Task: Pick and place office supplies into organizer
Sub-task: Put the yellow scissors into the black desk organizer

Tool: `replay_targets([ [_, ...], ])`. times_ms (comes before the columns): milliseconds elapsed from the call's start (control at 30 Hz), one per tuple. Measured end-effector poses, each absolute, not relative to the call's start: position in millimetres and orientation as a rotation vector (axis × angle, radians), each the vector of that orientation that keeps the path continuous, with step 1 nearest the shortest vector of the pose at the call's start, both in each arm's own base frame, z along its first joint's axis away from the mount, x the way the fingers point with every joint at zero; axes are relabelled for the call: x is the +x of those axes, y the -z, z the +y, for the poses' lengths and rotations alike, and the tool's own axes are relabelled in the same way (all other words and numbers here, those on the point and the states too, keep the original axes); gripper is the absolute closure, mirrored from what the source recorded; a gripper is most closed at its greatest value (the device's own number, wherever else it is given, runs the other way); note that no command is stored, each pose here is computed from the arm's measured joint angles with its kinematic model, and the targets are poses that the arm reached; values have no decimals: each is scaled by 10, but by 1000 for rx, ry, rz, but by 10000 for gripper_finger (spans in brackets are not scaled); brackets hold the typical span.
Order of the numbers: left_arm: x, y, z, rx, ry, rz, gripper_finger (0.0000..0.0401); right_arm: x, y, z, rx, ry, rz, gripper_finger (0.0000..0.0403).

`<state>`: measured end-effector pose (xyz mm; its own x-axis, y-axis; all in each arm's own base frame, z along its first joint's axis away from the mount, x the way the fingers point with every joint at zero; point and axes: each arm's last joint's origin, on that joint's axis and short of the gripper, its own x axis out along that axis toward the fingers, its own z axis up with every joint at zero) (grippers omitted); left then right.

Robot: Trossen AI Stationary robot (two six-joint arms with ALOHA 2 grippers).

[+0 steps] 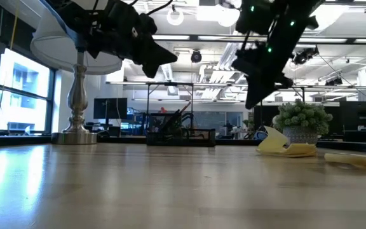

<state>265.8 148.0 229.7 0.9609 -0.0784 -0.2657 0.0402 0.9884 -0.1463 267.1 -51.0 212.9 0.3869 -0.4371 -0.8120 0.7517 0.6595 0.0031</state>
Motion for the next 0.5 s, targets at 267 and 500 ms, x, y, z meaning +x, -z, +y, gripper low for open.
replay_targets([
  [267,2460,-2243,1667,-153,-74,373,400,2552,-1674,-649,637,671,939,402],
  [500,2404,-2219,1717,-184,-74,392,399,2460,-1496,-323,746,593,1054,400],
])
